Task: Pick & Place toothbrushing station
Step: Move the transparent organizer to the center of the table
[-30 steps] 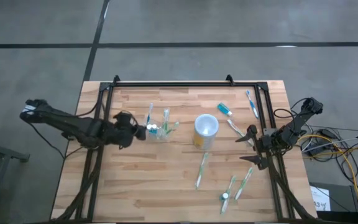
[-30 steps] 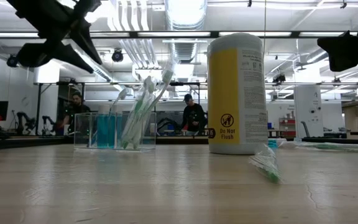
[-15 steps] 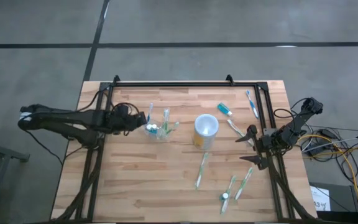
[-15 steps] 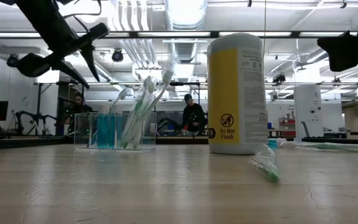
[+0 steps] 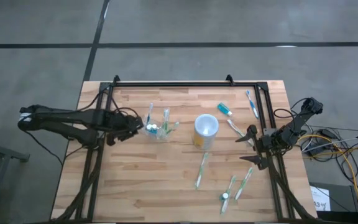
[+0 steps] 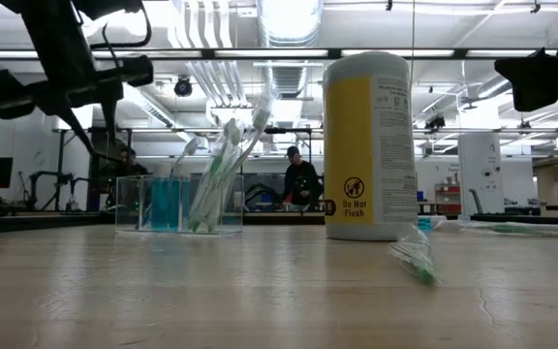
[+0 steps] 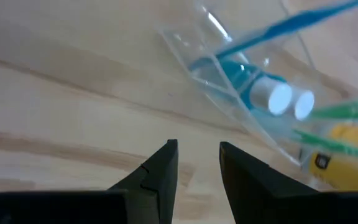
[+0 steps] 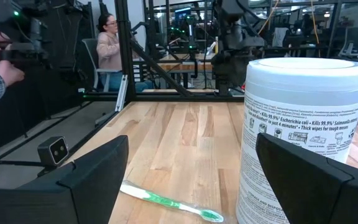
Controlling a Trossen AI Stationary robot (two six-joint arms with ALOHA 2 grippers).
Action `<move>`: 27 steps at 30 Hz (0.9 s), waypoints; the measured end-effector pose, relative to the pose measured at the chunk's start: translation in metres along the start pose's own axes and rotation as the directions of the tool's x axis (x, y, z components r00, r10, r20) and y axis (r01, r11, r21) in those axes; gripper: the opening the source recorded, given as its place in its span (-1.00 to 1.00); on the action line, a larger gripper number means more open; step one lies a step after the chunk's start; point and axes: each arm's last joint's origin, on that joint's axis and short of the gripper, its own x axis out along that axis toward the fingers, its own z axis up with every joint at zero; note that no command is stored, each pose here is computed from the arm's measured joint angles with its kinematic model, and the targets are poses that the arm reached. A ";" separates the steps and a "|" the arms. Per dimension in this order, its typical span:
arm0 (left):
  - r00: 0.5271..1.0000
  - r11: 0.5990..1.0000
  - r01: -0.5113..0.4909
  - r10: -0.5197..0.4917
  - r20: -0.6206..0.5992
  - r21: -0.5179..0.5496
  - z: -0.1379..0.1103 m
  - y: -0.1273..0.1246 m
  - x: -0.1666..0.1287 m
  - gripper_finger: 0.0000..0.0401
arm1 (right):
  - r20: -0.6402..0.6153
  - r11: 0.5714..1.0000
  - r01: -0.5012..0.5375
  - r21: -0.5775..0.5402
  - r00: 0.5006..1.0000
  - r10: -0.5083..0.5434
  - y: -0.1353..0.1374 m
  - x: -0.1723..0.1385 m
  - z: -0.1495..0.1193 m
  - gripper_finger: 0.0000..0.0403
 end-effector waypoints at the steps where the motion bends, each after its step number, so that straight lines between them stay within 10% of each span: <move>1: 1.000 1.000 0.005 -0.005 0.019 -0.004 0.001 0.000 0.001 -0.39 | 0.000 1.000 0.000 0.000 1.000 0.000 0.000 0.000 0.000 0.74; 27: 0.989 0.990 -0.008 0.029 0.146 -0.143 0.024 -0.018 0.041 -0.39 | 0.000 1.000 0.000 0.000 1.000 0.000 0.000 0.000 0.000 0.74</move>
